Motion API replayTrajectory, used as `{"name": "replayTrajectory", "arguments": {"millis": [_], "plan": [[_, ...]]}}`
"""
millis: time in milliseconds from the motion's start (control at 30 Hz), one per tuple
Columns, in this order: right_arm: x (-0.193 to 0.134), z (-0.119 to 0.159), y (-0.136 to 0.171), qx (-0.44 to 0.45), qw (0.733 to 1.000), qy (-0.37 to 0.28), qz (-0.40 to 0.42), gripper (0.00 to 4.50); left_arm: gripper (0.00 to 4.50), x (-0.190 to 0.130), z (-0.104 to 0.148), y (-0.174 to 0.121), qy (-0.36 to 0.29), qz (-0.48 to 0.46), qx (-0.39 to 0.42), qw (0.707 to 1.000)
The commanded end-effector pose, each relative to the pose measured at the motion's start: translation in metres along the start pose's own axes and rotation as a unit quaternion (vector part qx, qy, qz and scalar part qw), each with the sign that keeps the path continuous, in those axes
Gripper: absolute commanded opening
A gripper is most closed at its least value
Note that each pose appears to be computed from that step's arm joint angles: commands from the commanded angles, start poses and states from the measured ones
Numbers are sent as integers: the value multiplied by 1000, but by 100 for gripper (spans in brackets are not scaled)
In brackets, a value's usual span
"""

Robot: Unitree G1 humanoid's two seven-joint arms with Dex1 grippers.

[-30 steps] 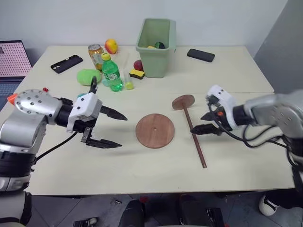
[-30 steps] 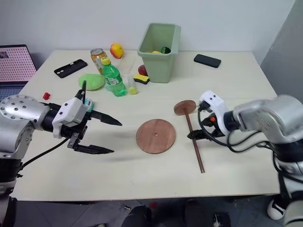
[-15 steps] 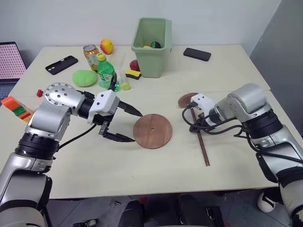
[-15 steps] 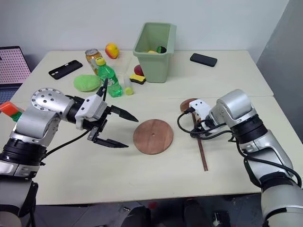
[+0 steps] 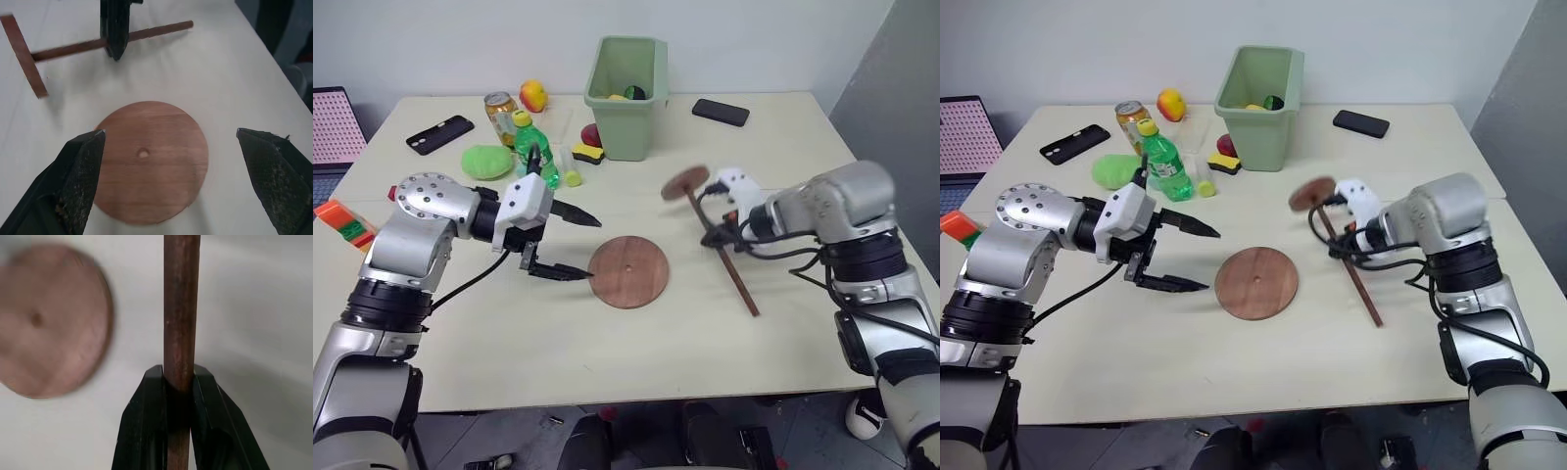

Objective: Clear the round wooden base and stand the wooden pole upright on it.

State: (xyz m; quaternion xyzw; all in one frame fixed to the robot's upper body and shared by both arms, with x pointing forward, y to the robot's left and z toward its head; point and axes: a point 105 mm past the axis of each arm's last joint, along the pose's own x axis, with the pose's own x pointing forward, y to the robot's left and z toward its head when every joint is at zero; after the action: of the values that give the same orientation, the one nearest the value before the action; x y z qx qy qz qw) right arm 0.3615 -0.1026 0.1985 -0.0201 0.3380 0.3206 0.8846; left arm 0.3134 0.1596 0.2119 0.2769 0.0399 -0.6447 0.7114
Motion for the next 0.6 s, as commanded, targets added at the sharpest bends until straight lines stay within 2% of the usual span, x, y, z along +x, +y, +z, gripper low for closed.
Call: {"name": "replayTrajectory", "arguments": {"millis": [33, 167, 300, 433, 600], "plan": [[-35, 40, 29, -51, 985, -159, 52, 26, 450, -10, 12, 6, -26, 45, -4, 999], [-54, 60, 59, -88, 933, -331, 110, 26, 450, -16, 11, 1, -27, 47, -23, 998], [-38, 50, 90, -154, 898, -389, 136, 26, 450, -20, 9, -8, -17, 28, -39, 999], [-15, 48, 111, -212, 855, -460, 114, 26, 450, -28, 0, -9, 11, 26, -44, 999], [1, 43, 128, -213, 827, -499, 148, 26, 450, -29, -9, -13, 18, 21, -44, 999]]}}
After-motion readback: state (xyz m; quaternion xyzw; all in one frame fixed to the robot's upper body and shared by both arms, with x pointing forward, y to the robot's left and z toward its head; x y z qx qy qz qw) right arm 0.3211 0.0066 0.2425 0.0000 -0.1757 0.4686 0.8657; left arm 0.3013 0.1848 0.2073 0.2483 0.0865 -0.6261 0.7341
